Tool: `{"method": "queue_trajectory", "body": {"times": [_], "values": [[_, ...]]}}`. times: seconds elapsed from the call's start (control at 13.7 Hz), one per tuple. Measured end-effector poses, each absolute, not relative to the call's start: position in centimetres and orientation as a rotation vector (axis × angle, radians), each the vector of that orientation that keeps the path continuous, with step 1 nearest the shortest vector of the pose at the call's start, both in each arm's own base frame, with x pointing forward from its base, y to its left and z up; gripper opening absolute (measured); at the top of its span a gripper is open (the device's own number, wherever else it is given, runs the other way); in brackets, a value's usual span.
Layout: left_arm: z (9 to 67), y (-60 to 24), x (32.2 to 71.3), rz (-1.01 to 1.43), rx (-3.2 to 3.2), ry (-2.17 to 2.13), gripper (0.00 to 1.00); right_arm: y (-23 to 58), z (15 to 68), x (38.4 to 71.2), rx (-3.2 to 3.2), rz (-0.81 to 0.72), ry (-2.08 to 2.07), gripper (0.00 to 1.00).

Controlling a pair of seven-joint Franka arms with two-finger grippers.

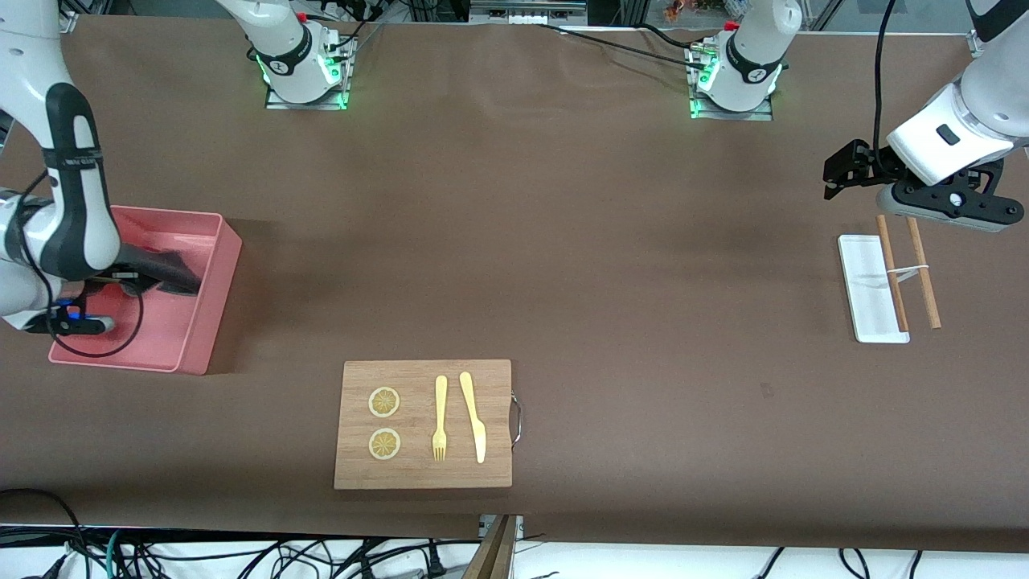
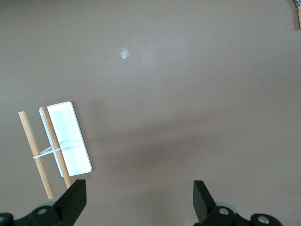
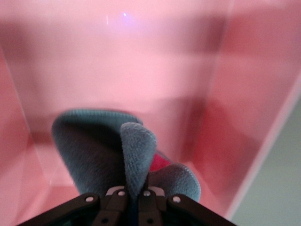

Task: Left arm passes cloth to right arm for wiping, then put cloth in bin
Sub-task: 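Lower the cloth into the bin and open the right gripper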

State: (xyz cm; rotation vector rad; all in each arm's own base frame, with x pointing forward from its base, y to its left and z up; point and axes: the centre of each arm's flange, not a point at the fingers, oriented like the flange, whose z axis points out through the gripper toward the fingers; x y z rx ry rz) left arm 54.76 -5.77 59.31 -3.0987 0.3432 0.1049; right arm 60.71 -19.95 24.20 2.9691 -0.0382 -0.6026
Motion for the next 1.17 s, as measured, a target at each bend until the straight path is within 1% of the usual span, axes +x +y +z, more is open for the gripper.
{"method": "queue_trajectory", "body": {"times": [0.07, 0.15, 0.22, 0.29, 0.44, 0.59, 0.66, 0.88, 0.95, 1.03, 1.17], "values": [[59.3, -5.8, 54.8, 0.105, -3.099, 0.343, 1.00, -19.9, 23.0, 60.7, 2.974, -0.583, -0.035, 0.02], [59.3, -5.8, 54.8, 0.105, -3.099, 0.343, 1.00, -19.9, 22.1, 60.8, 2.974, -0.564, -0.030, 0.05], [59.3, -5.8, 54.8, 0.105, -3.099, 0.343, 1.00, -19.9, 21.7, 60.9, 2.973, -0.549, -0.027, 0.06], [59.3, -5.8, 54.8, 0.105, -3.099, 0.343, 1.00, -19.9, 21.7, 61.0, 2.973, -0.541, -0.026, 0.13], [59.3, -5.8, 54.8, 0.105, -3.099, 0.343, 1.00, -20.0, 23.0, 61.4, 2.976, -0.501, -0.027, 0.33], [59.3, -5.8, 54.8, 0.105, -3.099, 0.343, 1.00, -20.1, 27.2, 62.1, 2.983, -0.416, -0.036, 0.55], [59.3, -5.8, 54.8, 0.105, -3.099, 0.343, 1.00, -20.0, 30.3, 62.2, 2.989, -0.389, -0.043, 0.64], [59.3, -5.8, 54.8, 0.105, -3.099, 0.344, 1.00, -16.9, 41.5, 61.6, 3.027, -0.318, 0.003, 0.96], [59.3, -5.8, 54.8, 0.105, -3.099, 0.344, 1.00, -14.9, 44.8, 61.3, 3.038, -0.294, 0.042, 1.00], [59.3, -5.8, 54.8, 0.105, -3.099, 0.344, 1.00, -13.2, 47.3, 60.9, 3.045, -0.265, 0.079, 1.00], [59.3, -5.8, 54.8, 0.105, -3.099, 0.344, 1.00, -9.9, 50.6, 60.2, 3.052, -0.222, 0.157, 1.00]]}}
